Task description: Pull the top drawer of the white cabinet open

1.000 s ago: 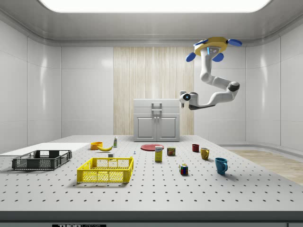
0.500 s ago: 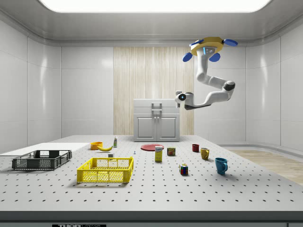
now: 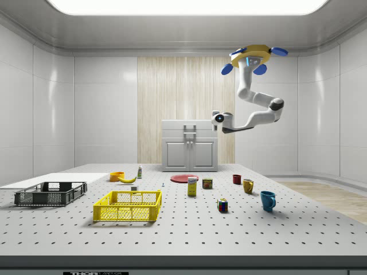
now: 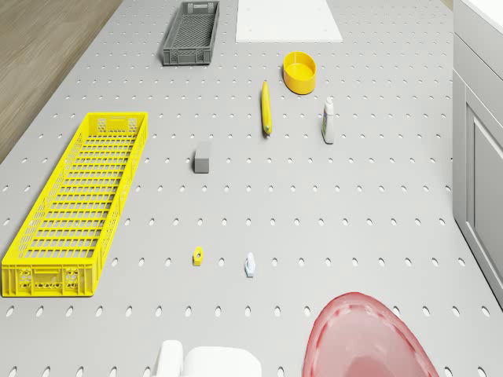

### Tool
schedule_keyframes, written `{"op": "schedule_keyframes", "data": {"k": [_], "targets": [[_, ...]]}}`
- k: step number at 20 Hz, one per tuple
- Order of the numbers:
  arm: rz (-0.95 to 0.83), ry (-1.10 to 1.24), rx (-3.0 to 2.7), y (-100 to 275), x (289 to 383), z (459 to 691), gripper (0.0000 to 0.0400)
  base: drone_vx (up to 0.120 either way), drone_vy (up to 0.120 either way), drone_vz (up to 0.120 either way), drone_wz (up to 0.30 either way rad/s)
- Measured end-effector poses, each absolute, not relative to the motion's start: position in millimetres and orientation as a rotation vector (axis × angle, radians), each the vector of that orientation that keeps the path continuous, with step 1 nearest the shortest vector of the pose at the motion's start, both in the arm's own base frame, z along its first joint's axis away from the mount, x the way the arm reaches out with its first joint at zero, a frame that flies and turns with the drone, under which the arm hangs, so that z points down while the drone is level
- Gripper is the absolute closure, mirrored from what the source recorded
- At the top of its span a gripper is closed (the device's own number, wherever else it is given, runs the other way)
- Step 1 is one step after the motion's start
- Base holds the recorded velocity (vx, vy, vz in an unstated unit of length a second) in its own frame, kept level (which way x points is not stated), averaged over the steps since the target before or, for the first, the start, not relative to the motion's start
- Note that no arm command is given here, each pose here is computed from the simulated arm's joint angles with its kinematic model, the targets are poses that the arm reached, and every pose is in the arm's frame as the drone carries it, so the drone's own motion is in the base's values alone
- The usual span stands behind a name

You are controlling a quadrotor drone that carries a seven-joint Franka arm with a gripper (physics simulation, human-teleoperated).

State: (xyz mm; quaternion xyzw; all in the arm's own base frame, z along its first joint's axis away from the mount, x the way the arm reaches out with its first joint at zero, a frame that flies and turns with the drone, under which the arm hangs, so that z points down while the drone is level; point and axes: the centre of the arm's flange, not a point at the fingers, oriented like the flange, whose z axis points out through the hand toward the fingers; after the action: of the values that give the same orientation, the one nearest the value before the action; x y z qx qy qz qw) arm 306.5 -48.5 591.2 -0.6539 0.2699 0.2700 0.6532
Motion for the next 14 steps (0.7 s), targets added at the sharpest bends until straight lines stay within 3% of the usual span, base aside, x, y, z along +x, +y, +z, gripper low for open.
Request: {"op": "schedule_keyframes", "data": {"k": [14], "targets": [[0.613,0.612,-1.483,29,306.0,591,0.0095,0.0,0.0,0.0,0.0]]}}
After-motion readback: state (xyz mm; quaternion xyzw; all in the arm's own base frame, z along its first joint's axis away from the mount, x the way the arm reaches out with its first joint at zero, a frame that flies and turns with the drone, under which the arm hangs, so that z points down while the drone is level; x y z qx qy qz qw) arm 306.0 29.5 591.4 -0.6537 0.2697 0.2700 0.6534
